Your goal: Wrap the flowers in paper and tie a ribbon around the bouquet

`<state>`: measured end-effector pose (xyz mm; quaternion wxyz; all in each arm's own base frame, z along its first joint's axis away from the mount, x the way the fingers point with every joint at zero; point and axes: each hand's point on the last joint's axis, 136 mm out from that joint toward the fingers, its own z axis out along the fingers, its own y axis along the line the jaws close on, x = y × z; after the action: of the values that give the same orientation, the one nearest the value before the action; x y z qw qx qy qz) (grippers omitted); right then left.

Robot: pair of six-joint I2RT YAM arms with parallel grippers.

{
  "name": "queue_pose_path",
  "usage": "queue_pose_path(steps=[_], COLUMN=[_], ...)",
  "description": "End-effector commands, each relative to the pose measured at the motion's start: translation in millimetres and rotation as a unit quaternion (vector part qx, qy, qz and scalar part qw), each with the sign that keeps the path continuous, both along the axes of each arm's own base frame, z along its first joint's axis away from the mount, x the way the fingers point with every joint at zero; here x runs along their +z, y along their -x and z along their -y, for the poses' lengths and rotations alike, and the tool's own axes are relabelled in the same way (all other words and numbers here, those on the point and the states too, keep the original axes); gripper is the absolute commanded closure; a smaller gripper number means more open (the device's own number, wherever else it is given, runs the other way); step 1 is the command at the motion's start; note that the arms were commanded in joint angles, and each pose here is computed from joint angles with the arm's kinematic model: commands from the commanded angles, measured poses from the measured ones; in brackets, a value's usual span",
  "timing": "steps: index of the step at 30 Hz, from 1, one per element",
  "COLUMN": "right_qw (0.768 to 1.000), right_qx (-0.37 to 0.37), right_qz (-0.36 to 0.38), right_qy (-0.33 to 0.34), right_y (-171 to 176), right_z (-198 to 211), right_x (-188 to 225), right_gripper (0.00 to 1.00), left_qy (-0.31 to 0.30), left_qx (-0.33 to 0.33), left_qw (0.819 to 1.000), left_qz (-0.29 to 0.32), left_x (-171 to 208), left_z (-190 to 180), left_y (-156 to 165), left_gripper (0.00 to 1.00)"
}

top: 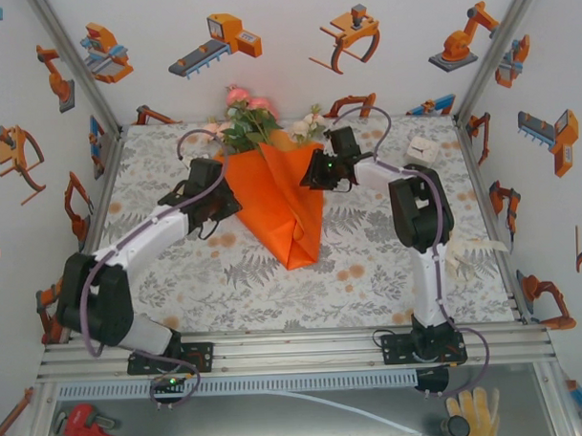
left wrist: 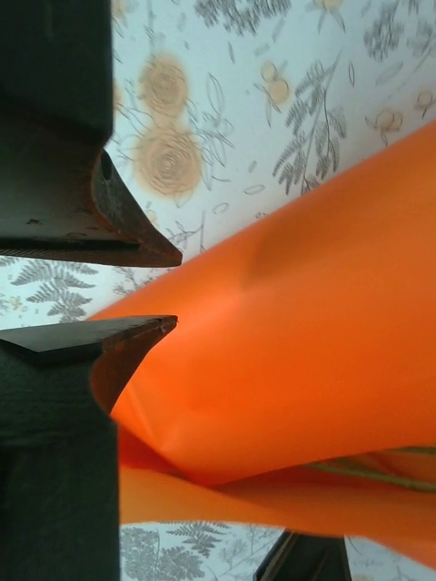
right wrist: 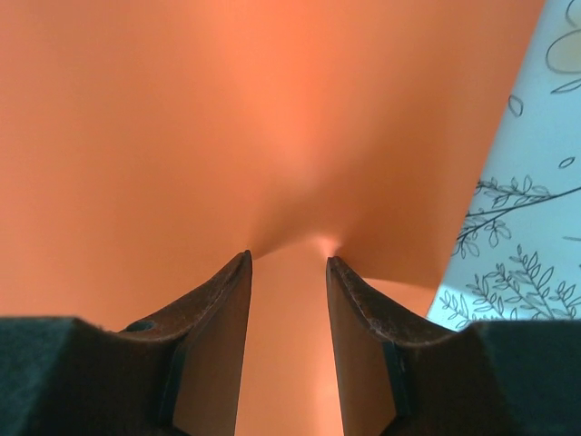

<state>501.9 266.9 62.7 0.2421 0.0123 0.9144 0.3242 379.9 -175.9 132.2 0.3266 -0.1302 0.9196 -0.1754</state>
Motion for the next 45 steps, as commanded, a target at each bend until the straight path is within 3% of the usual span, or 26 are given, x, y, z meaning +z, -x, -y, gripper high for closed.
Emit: queue_pose_path(steps=[1, 5, 12, 21, 29, 35, 39, 45], right_qw=[0.999, 0.999, 0.999, 0.998, 0.996, 0.997, 0.996, 0.996], right_qx=[0.007, 0.008, -0.013, -0.013, -0.017, -0.033, -0.018, 0.004], right_qz=[0.027, 0.020, 0.044, 0.045, 0.055, 0.047, 0.045, 0.032], right_qy=[-0.018, -0.023, -0.020, -0.050, -0.066, -0.055, -0.069, -0.082], right_y=[6, 18, 44, 89, 118, 132, 142, 146], right_z=[-10, -15, 3, -5, -6, 4, -12, -37], right_x=[25, 21, 43, 45, 54, 46, 44, 35], right_gripper=[0.61, 0.61, 0.61, 0.61, 0.61, 0.61, 0.60, 0.61], left_qy=[0.027, 0.019, 0.032, 0.038, 0.049, 0.065, 0.085, 0.070], left_qx=[-0.053, -0.052, -0.088, -0.096, -0.171, -0.199, -0.217, -0.196], left_qw=[0.998, 0.998, 0.995, 0.994, 0.984, 0.977, 0.971, 0.973], left_qz=[-0.025, -0.018, 0.030, 0.026, 0.011, 0.046, 0.054, 0.098], left_x=[-19, -37, -35, -46, -50, -36, -37, -4], left_z=[29, 38, 62, 74, 112, 137, 153, 138], left_y=[-6, -25, -42, -49, -52, -43, -46, -61], left_gripper=[0.69, 0.70, 0.69, 0.68, 0.68, 0.67, 0.67, 0.66])
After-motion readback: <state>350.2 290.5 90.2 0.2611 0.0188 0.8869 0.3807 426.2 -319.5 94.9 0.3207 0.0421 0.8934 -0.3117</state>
